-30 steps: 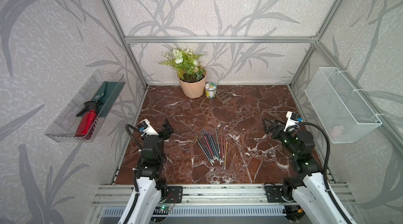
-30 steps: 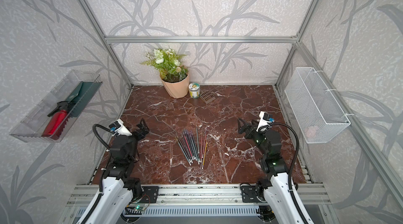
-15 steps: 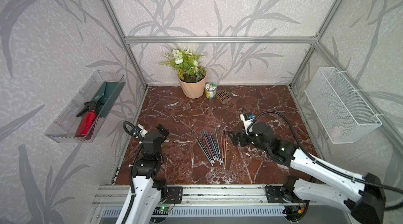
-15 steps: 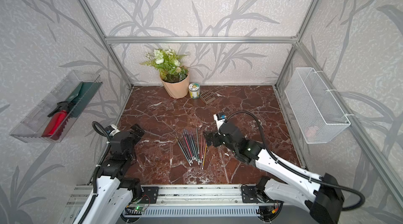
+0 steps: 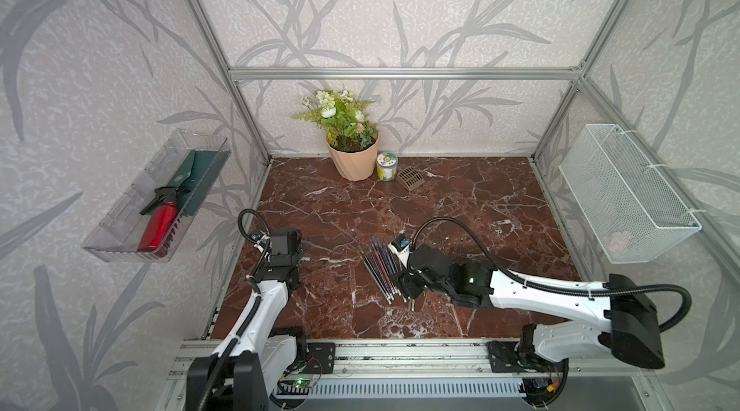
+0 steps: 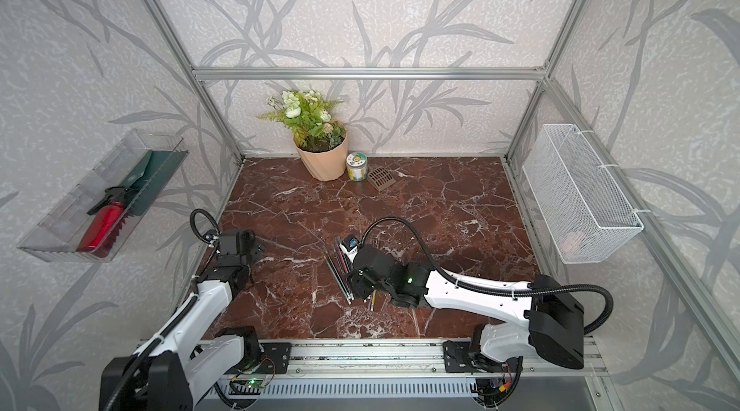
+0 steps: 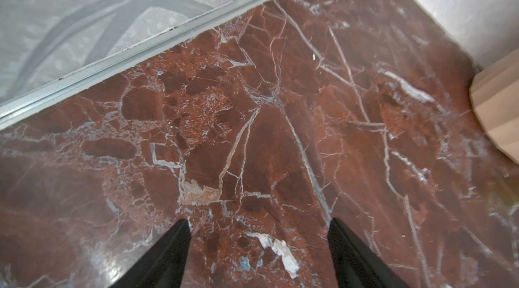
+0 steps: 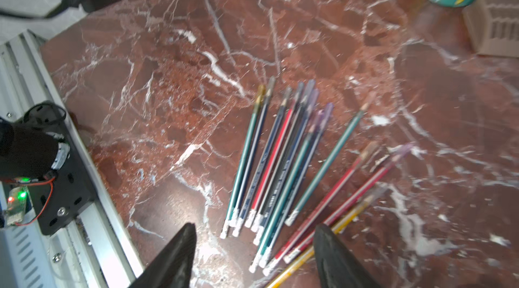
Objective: Remove the protective cover of the pencils
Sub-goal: Pick up the pencil from the center of the board.
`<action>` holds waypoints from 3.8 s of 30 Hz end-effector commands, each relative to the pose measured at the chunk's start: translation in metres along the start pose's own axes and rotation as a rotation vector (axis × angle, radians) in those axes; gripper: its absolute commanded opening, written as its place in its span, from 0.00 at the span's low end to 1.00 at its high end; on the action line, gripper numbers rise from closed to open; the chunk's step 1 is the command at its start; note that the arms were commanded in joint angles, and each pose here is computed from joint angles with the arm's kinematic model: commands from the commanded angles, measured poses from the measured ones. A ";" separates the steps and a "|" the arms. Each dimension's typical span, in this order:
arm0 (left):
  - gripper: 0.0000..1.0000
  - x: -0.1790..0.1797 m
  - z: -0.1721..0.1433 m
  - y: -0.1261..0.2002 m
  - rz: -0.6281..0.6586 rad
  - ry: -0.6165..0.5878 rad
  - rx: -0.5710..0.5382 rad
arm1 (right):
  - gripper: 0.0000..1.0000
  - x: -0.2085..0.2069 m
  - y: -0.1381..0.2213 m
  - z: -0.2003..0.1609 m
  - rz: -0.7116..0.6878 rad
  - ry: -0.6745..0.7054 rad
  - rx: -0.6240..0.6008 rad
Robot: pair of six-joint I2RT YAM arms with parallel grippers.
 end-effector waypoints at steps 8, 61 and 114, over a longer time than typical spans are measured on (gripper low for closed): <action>0.58 -0.009 0.004 -0.019 -0.103 0.079 0.170 | 0.47 0.036 -0.067 0.014 0.080 0.055 0.164; 0.69 0.003 0.003 0.000 -0.187 0.111 0.091 | 0.27 0.025 -0.121 0.010 -0.092 0.050 0.396; 0.69 0.004 0.002 0.002 -0.200 0.112 0.086 | 0.24 0.035 -0.149 -0.005 -0.104 0.065 0.479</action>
Point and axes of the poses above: each gripper's point midway between its finger pads, its own y axis back along the fingers, its own x axis along the line the jaws close on, z = x × y, the point moved 8 cm from there along y, back along the fingers, and after that the axes turned 14 degrees about y, right-handed, at the moved point
